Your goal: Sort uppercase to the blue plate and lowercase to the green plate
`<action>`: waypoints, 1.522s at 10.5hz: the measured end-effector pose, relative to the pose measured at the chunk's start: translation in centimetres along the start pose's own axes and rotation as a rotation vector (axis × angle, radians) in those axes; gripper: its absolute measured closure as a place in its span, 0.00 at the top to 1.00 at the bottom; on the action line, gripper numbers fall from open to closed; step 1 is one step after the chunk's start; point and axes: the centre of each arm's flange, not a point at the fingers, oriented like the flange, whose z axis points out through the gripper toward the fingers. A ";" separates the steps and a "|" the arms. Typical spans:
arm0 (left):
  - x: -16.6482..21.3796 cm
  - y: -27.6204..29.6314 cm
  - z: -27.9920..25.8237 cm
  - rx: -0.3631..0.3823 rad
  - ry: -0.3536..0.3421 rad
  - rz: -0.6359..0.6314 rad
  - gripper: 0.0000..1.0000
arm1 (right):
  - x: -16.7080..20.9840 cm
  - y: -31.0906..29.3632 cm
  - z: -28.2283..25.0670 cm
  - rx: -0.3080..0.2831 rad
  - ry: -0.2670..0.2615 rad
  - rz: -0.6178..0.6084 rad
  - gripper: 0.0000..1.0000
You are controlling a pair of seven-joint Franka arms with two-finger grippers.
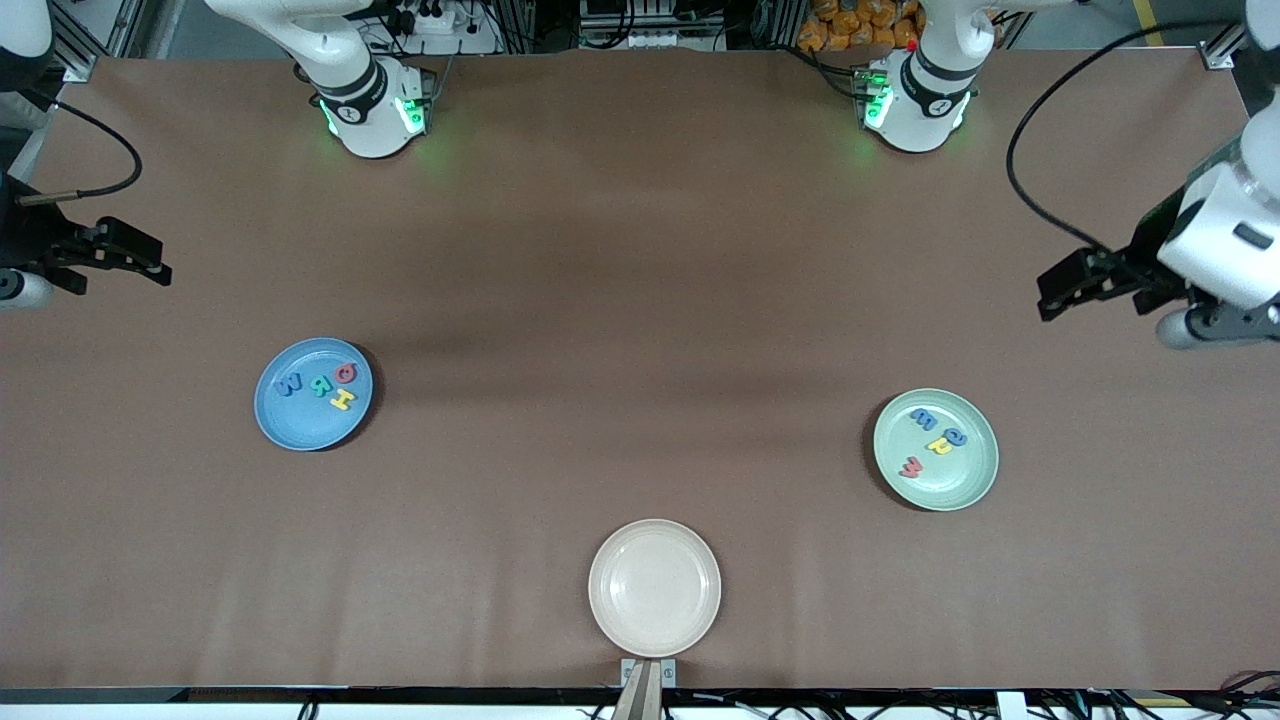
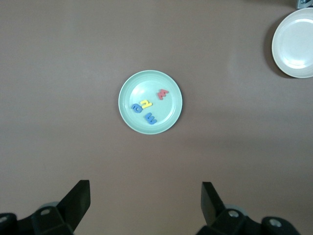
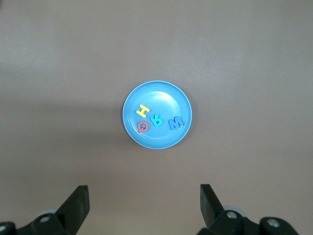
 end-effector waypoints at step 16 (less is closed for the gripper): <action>-5.6 -5.2 0.7 -0.001 0.011 -0.078 1.00 | 0.0 0.1 -0.1 0.015 0.008 0.007 1.00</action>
